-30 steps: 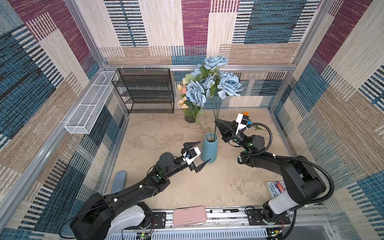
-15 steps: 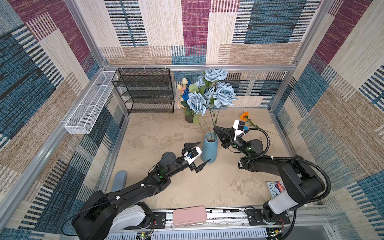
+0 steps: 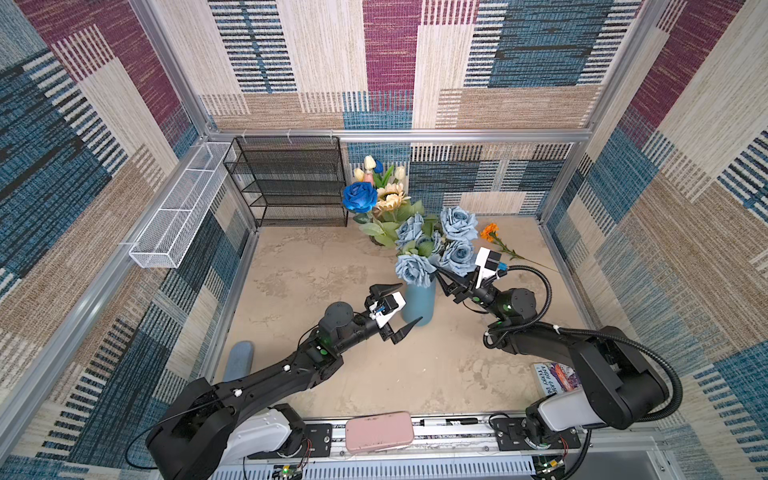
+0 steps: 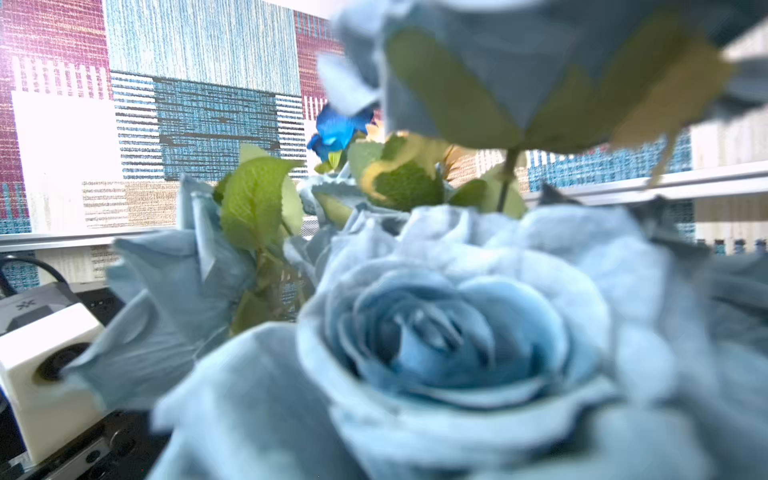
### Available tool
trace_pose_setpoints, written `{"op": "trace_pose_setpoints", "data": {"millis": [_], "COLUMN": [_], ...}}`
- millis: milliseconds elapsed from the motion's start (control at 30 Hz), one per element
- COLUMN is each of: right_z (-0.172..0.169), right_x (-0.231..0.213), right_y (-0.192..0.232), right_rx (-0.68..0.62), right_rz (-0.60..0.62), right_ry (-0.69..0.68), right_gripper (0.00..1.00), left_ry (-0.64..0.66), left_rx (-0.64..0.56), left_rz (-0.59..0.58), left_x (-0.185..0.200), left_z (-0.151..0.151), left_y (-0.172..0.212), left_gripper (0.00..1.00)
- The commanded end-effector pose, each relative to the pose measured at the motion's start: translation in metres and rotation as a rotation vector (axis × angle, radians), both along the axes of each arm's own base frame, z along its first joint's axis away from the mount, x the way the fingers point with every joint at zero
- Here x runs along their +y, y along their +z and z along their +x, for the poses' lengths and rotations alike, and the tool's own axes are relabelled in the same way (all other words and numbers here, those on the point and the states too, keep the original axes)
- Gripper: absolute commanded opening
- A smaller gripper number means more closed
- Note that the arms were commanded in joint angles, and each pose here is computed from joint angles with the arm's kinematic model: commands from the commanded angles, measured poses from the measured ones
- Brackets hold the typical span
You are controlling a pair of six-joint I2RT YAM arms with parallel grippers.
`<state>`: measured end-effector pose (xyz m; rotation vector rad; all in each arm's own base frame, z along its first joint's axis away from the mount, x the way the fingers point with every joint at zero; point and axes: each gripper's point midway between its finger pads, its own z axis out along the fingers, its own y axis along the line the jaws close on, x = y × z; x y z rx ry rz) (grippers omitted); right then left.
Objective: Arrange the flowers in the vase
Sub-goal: 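Lower the pale blue rose stems into the light blue vase, then open the right gripper and withdraw it from the vase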
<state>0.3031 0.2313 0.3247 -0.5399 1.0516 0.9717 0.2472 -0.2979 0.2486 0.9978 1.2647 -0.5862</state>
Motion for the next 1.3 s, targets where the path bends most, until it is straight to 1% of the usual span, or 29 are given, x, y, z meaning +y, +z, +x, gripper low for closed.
{"op": "trace_pose_setpoints", "data": {"millis": [0, 233, 433, 533, 767, 867, 1067, 1267], "right_z": [-0.035, -0.038, -0.033, -0.026, -0.014, -0.013, -0.015, -0.033], "right_x": [-0.027, -0.033, -0.033, -0.023, 0.001, 0.011, 0.026, 0.035], "right_y": [0.057, 0.056, 0.049, 0.037, 0.018, 0.018, 0.015, 0.031], "right_rx": [-0.280, -0.293, -0.270, -0.235, -0.193, -0.195, -0.196, -0.244], "right_rz": [0.130, 0.051, -0.011, -0.059, -0.157, -0.183, -0.211, -0.228], "right_ry": [-0.087, -0.179, -0.214, -0.177, -0.081, -0.037, 0.006, 0.029], "right_gripper": [0.64, 0.73, 0.76, 0.74, 0.62, 0.58, 0.55, 0.58], "left_ry": [-0.013, -0.014, -0.016, -0.019, -0.020, -0.016, -0.016, -0.008], "left_rx": [-0.036, -0.037, -0.035, -0.034, -0.034, -0.036, -0.037, -0.046], "left_rz": [-0.017, -0.016, -0.018, -0.017, -0.017, -0.013, -0.017, -0.013], "left_x": [-0.002, -0.003, -0.005, -0.006, -0.007, -0.006, -0.005, -0.002], "left_z": [-0.001, 0.000, 0.001, 0.002, 0.002, 0.003, 0.001, 0.000], "left_y": [0.011, 0.011, 0.010, 0.008, 0.008, 0.007, 0.006, 0.007], "left_gripper": [0.96, 0.96, 0.96, 0.96, 0.96, 0.96, 0.96, 0.96]}}
